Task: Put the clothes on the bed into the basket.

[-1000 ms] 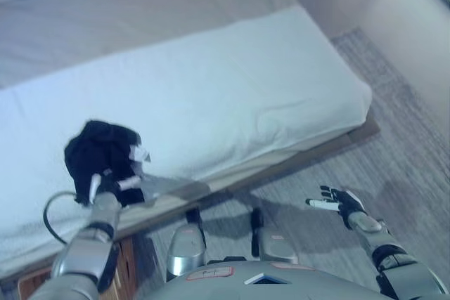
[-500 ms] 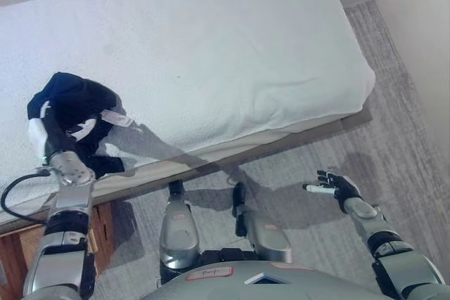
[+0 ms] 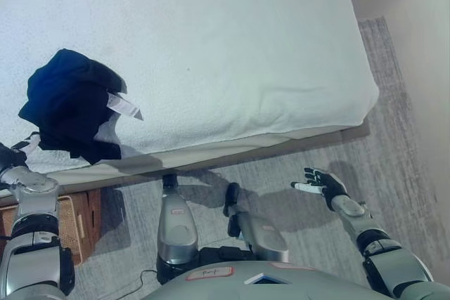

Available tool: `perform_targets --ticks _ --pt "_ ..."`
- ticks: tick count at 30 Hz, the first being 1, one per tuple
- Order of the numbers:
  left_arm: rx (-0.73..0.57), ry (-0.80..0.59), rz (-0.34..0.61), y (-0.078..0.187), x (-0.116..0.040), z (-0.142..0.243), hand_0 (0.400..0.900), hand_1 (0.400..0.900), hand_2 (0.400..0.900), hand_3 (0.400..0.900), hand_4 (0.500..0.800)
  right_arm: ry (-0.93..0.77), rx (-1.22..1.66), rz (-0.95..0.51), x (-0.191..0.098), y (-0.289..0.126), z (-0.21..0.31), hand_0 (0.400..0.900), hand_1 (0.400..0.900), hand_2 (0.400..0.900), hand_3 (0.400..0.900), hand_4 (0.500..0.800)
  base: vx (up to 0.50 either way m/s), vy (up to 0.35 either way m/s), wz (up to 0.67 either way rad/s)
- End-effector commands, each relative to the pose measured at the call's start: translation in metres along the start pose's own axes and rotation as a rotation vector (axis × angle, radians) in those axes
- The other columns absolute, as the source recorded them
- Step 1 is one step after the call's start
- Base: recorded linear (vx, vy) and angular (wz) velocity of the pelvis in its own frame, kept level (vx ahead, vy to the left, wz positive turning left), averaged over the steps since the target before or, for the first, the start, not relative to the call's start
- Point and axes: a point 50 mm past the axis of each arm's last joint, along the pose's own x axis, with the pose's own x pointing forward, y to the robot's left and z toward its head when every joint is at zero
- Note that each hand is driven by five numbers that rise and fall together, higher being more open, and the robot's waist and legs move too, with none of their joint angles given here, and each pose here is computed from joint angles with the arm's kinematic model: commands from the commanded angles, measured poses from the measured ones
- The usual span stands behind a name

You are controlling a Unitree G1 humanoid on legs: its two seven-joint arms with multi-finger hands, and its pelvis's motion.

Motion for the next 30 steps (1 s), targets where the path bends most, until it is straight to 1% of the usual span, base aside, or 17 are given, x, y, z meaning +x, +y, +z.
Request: perform_targets --ticks 1,3,6,7,10,12,14,16,18,20,22,24,27,28,29,30 --pt "-0.014 -0.074 0.171 0.047 0.03 0.03 0.9 0.9 0.9 0.9 0.8 -0.076 -0.021 -0.095 -0.003 -0.033 0.016 0.9 0.9 0.9 0.9 0.8 -0.076 -0.065 0.13" --pt "-0.055 -0.073 0.151 0.044 0.033 0.041 0.9 0.9 0.9 0.9 0.8 -0.089 -0.016 -0.096 -0.003 -0.034 0.02 0.9 0.9 0.9 0.9 0.8 -0.051 -0.043 0.13" --pt "-0.147 -0.111 0.104 0.034 0.033 0.066 0.9 0.9 0.9 0.9 0.8 -0.1 -0.013 -0.099 -0.002 -0.033 0.024 0.9 0.9 0.9 0.9 0.8 -0.046 -0.02 0.12" --pt "-0.176 -0.142 0.089 0.031 0.032 0.077 0.9 0.9 0.9 0.9 0.8 -0.106 -0.01 -0.102 -0.001 -0.033 0.026 0.9 0.9 0.9 0.9 0.8 -0.045 0.011 0.08" --pt "-0.277 -0.137 0.024 0.018 0.028 0.089 0.9 0.9 0.9 0.9 0.8 -0.108 0.001 -0.107 0.0 -0.034 0.029 0.9 0.9 0.9 0.9 0.8 -0.051 0.019 0.06" --pt "-0.317 -0.129 -0.001 0.015 0.028 0.096 0.9 0.9 0.9 0.9 0.8 -0.123 0.001 -0.114 0.001 -0.036 0.035 0.9 0.9 0.9 0.9 0.8 -0.052 0.019 0.03" --pt "-0.363 -0.151 -0.026 0.013 0.028 0.11 0.9 0.9 0.9 0.9 0.8 -0.143 0.0 -0.126 0.001 -0.04 0.041 0.9 0.9 0.9 0.9 0.8 -0.051 0.02 0.01" --pt "-0.401 -0.178 -0.074 0.007 0.024 0.12 0.9 0.9 0.9 0.9 0.8 -0.158 0.006 -0.138 0.001 -0.042 0.046 0.9 0.9 0.9 0.9 0.8 -0.038 0.023 0.03" --pt "-0.476 -0.201 -0.134 -0.001 0.019 0.13 0.9 0.9 0.9 0.9 0.8 -0.174 0.018 -0.153 0.001 -0.044 0.05 0.9 0.9 0.9 0.9 0.8 -0.019 0.024 0.02" --pt "-0.496 -0.15 -0.163 -0.006 0.02 0.121 0.9 0.9 0.9 0.9 0.8 -0.179 0.022 -0.156 0.002 -0.045 0.053 0.9 0.9 0.9 0.9 0.8 -0.009 0.04 -0.05" --pt "-0.498 -0.137 -0.2 -0.013 0.017 0.119 0.9 0.9 0.9 0.9 0.8 -0.187 0.021 -0.157 0.002 -0.046 0.056 0.9 0.9 0.9 0.9 0.8 -0.006 0.043 -0.07" --pt "-0.46 -0.083 -0.211 -0.015 0.019 0.107 0.9 0.9 0.9 0.9 0.8 -0.199 0.013 -0.162 0.002 -0.049 0.06 0.9 0.9 0.9 0.9 0.8 -0.016 0.051 -0.11" --pt "-0.421 -0.085 -0.222 -0.017 0.018 0.109 0.9 0.9 0.9 0.9 0.8 -0.215 0.002 -0.183 0.0 -0.058 0.066 0.9 0.9 0.9 0.9 0.8 -0.027 0.036 -0.13" --pt "-0.399 -0.076 -0.22 -0.016 0.019 0.106 0.747 0.747 0.747 0.747 0.708 -0.222 -0.004 -0.189 -0.001 -0.061 0.069 0.9 0.9 0.9 0.9 0.8 -0.023 0.023 -0.1" --pt "-0.387 -0.072 -0.221 -0.015 0.02 0.106 0.645 0.645 0.645 0.645 0.647 -0.228 -0.008 -0.192 -0.001 -0.063 0.071 0.9 0.9 0.9 0.9 0.8 -0.018 0.011 -0.06" --pt "-0.374 -0.066 -0.219 -0.013 0.022 0.104 0.455 0.455 0.455 0.455 0.533 -0.232 -0.008 -0.198 -0.002 -0.066 0.072 0.9 0.9 0.9 0.9 0.8 0.0 0.0 0.0"
